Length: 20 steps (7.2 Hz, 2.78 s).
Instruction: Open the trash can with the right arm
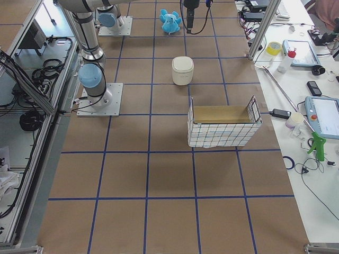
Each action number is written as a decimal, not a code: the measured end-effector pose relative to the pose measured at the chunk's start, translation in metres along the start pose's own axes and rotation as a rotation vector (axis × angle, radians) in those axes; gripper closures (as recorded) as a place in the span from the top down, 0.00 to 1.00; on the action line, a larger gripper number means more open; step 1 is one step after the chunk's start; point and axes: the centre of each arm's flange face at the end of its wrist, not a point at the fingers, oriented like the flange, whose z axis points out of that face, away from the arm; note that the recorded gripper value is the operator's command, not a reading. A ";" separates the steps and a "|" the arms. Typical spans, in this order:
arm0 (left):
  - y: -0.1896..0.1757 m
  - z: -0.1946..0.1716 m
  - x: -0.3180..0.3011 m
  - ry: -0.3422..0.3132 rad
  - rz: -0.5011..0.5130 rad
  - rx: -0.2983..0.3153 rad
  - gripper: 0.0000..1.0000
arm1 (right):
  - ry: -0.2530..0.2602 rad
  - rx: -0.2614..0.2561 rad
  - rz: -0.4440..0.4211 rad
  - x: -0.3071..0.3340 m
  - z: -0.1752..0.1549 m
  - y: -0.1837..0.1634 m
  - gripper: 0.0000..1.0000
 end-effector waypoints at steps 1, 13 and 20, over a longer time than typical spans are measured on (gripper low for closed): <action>0.000 0.000 0.000 0.000 0.000 0.000 1.00 | 0.000 0.000 0.000 0.000 0.000 0.000 0.95; 0.000 0.000 0.000 0.000 0.001 0.001 1.00 | 0.006 -0.021 -0.006 0.000 0.213 0.008 0.00; 0.000 0.000 0.000 0.000 0.000 0.000 1.00 | 0.005 0.025 -0.002 0.001 0.195 0.009 1.00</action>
